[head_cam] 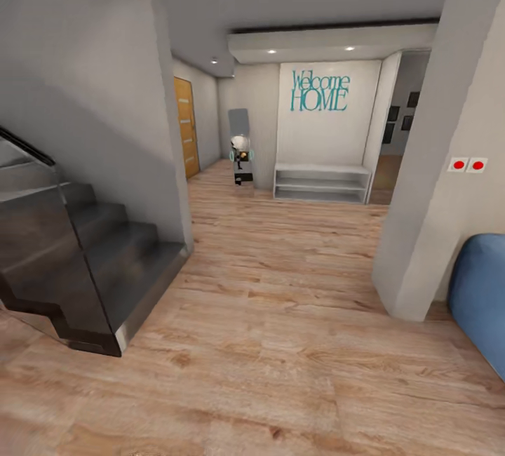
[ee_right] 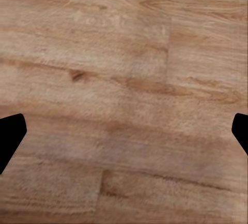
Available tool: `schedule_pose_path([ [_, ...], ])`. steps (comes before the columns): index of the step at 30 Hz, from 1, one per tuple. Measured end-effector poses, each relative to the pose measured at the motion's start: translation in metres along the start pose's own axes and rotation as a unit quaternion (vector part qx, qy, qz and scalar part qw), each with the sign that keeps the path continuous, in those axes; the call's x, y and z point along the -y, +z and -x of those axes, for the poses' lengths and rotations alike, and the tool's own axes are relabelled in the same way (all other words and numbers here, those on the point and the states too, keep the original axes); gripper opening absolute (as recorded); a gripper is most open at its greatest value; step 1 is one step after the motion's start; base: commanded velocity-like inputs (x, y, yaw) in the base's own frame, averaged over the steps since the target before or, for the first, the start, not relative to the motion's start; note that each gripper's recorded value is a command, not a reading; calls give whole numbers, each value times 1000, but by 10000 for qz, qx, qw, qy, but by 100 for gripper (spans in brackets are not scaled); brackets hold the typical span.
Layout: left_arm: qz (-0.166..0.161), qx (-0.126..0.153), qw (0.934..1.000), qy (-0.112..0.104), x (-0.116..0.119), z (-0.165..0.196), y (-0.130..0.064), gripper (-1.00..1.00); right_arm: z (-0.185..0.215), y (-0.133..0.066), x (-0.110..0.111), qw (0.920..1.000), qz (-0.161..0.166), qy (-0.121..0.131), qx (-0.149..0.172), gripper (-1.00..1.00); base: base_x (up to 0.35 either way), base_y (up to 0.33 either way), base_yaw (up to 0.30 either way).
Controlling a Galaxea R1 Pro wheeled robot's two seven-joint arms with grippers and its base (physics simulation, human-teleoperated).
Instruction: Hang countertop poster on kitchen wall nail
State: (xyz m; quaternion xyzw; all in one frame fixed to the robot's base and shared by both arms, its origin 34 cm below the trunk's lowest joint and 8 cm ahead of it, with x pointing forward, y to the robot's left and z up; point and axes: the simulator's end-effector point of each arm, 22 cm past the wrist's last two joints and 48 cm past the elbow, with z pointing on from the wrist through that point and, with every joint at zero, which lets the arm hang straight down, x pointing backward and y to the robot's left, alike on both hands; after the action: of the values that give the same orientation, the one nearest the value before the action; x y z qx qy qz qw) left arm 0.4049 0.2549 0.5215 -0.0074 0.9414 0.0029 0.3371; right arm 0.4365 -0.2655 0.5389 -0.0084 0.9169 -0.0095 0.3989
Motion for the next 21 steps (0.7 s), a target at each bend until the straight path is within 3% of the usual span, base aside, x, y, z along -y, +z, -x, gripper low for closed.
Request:
schedule_pose_path([
  [12, 0, -2, 10000, 1, 0, 0, 0, 100, 0, 0, 0, 10000, 1, 5, 2, 100, -32, -40, 200],
  [21, 1, -2, 10000, -1, 0, 0, 0, 100, 0, 0, 0, 10000, -9, 4, 6, 100, -7, -10, 275],
])
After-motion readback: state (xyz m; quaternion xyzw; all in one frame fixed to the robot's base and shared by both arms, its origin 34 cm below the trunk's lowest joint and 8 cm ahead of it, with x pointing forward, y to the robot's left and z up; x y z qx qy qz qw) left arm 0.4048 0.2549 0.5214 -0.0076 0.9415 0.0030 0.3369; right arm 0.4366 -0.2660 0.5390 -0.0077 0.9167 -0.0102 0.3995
